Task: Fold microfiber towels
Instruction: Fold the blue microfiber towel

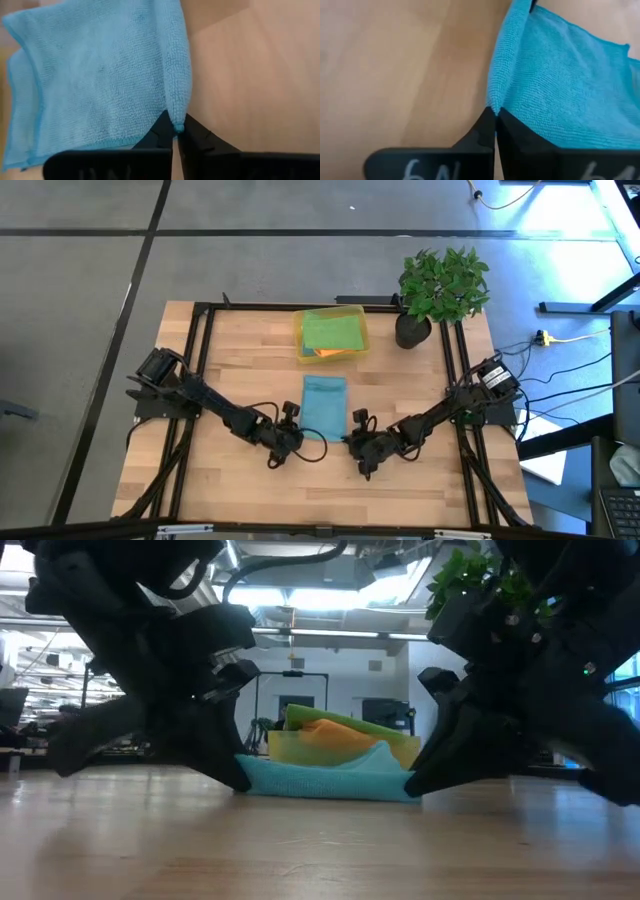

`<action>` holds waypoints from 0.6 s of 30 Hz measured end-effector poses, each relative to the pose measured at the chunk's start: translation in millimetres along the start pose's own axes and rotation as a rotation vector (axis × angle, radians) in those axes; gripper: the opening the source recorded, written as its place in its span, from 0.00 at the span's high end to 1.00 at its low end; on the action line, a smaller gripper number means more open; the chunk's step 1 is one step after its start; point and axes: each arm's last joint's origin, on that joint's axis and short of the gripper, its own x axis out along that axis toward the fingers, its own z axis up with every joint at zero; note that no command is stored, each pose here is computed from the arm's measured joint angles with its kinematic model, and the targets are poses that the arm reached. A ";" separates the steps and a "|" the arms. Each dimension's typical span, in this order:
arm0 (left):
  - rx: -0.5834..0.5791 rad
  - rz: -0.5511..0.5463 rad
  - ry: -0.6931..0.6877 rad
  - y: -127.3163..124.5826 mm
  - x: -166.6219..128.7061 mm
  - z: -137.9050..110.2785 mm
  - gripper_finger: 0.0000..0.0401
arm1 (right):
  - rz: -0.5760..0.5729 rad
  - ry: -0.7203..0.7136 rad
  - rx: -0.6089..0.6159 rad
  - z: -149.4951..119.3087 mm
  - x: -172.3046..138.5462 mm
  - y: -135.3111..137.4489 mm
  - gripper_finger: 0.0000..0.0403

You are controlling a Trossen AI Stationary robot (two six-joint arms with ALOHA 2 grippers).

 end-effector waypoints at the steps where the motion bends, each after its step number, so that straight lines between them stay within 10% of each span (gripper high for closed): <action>1: -0.007 -0.013 -0.004 -1.7 -0.7 0.3 0.99 | 0.012 -0.003 0.014 0.3 -0.7 1.6 0.99; 18: -0.077 -0.262 -0.211 -38.8 -36.1 31.7 1.00 | 0.241 -0.195 0.149 33.9 -23.3 40.2 1.00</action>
